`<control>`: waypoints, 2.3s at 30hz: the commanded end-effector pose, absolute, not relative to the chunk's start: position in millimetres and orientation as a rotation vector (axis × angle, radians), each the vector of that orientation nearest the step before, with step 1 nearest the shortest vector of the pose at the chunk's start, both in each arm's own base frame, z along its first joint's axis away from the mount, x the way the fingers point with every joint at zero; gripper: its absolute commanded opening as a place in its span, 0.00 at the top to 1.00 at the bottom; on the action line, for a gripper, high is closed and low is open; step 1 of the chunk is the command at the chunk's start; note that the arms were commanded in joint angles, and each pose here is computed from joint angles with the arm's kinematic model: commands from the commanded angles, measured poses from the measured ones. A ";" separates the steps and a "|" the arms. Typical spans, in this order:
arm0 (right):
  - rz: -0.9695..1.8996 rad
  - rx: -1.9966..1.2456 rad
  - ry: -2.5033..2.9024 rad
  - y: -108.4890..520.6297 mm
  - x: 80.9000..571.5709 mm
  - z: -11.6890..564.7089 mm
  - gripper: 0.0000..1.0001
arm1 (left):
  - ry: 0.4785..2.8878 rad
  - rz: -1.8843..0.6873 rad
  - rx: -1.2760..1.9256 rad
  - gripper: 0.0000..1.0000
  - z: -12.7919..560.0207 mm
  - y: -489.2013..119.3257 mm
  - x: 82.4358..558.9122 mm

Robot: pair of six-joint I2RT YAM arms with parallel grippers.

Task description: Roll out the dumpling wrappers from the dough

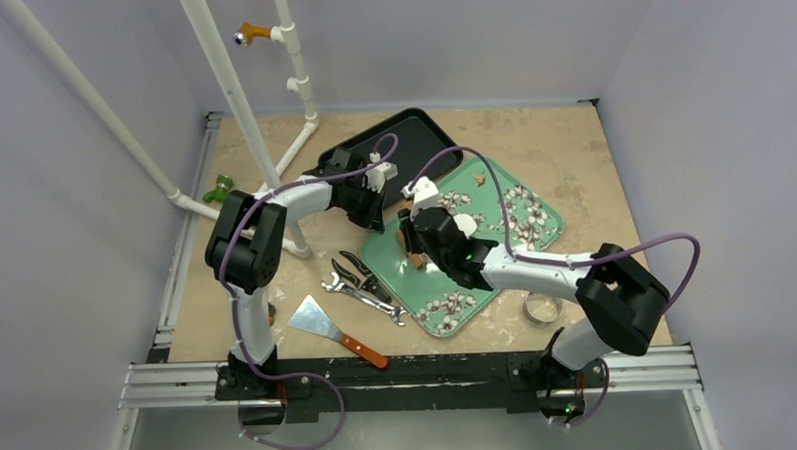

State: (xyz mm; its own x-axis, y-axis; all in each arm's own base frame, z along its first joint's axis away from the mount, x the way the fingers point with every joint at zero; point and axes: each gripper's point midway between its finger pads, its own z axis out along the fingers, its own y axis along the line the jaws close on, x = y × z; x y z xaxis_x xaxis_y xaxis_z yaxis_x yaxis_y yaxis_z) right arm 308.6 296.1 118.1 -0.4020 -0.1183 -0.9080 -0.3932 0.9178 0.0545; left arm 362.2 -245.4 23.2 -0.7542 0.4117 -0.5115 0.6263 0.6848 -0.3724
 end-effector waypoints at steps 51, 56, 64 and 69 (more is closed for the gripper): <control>0.320 -0.273 1.824 248.3 358.7 213.4 1.00 | 2.505 -0.711 0.768 1.00 22.6 -236.1 375.0; 0.224 -0.262 1.875 225.0 368.3 183.4 1.00 | 2.504 -0.709 0.767 1.00 22.6 -236.1 375.4; 0.179 -0.290 2.066 217.4 350.2 89.4 1.00 | 2.503 -0.712 0.766 1.00 22.7 -236.0 375.6; 0.284 -0.327 2.123 241.6 315.2 56.7 1.00 | 2.503 -0.715 0.762 1.00 22.7 -235.5 375.9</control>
State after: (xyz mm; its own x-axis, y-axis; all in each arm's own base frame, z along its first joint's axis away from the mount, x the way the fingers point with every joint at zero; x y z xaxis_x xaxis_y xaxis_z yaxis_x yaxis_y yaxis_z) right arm 360.8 227.4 121.3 -0.3744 -0.0780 -0.9240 -0.2807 0.9592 0.0328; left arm 362.3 -245.4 23.8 -0.7541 0.4099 -0.5130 0.6271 0.6816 -0.3772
